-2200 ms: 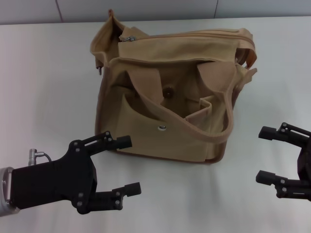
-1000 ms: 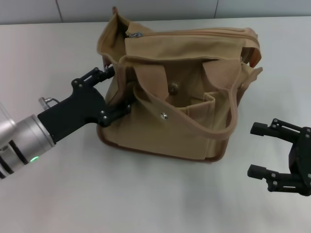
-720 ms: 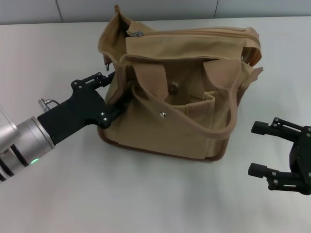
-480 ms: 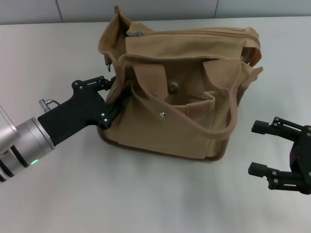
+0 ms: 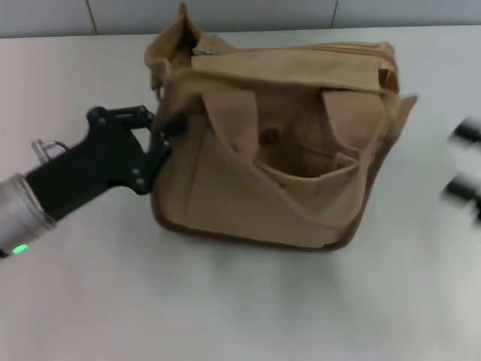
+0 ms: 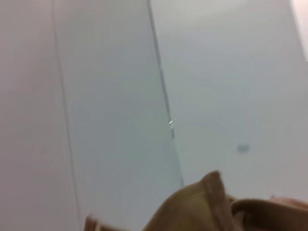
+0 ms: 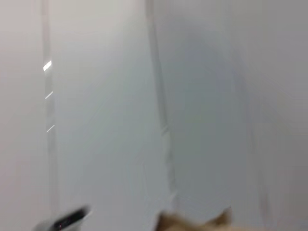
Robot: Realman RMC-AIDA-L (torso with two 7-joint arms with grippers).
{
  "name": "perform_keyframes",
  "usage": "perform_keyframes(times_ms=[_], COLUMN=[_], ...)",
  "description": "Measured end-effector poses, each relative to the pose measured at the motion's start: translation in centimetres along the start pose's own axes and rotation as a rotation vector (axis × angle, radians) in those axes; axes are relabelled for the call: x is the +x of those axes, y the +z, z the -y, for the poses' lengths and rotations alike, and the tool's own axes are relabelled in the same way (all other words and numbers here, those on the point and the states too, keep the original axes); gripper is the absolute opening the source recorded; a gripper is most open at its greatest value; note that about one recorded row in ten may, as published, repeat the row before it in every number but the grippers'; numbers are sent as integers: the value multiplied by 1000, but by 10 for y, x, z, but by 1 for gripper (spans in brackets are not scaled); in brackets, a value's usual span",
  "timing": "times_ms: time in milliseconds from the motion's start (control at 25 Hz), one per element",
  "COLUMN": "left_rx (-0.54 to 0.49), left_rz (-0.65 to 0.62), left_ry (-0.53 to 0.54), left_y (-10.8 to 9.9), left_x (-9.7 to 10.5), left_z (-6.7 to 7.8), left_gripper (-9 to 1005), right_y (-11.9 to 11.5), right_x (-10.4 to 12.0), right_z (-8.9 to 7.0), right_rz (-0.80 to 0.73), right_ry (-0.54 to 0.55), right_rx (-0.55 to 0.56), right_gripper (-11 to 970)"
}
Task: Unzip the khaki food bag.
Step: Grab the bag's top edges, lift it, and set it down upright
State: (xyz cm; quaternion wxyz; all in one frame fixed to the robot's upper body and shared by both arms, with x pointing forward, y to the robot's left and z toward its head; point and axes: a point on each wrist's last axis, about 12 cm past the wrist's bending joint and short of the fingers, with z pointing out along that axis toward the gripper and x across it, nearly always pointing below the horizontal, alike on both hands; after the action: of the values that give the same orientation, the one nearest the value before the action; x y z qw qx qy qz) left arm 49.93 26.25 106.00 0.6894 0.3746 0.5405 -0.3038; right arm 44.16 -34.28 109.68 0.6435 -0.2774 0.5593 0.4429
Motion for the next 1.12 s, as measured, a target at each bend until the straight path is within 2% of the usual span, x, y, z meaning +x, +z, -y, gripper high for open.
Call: perform_keyframes(times_ms=[80, 120, 280, 320, 480, 520, 560, 600, 800, 960, 1120], left_rx=[22, 43, 89, 143, 218, 270, 270, 298, 340, 349, 369], left_rz=[21, 39, 56, 71, 104, 116, 116, 120, 103, 85, 84], left_ry=[9, 26, 54, 82, 118, 139, 139, 161, 208, 227, 257], left_y=[-1, 0, 5, 11, 20, 30, 30, 38, 59, 66, 73], left_x=[-8, -16, -27, -35, -51, -62, -62, -68, -80, -87, -103], left_z=[-7, -12, -21, -24, -30, -33, -33, -33, -33, -36, -39], left_gripper=[115, 111, 94, 90, 90, 90, 91, 91, 91, 91, 91], right_y=[-3, -6, -3, 4, 15, 24, 24, 29, 61, 76, 86], right_x=[-4, -13, -24, -29, -35, -37, -37, -38, -45, -52, -61], right_z=[3, 9, 20, 26, 36, 41, 41, 43, 54, 58, 62], right_rz=[30, 83, 103, 93, 69, 58, 58, 50, -37, -91, -96], right_ry=[2, -6, -7, 2, -9, -21, -21, -18, 2, -20, -33], right_rx=[29, 81, 101, 97, 108, 107, 107, 100, 16, -10, -14], right_gripper=[843, 843, 843, 843, 843, 843, 843, 843, 843, 843, 843])
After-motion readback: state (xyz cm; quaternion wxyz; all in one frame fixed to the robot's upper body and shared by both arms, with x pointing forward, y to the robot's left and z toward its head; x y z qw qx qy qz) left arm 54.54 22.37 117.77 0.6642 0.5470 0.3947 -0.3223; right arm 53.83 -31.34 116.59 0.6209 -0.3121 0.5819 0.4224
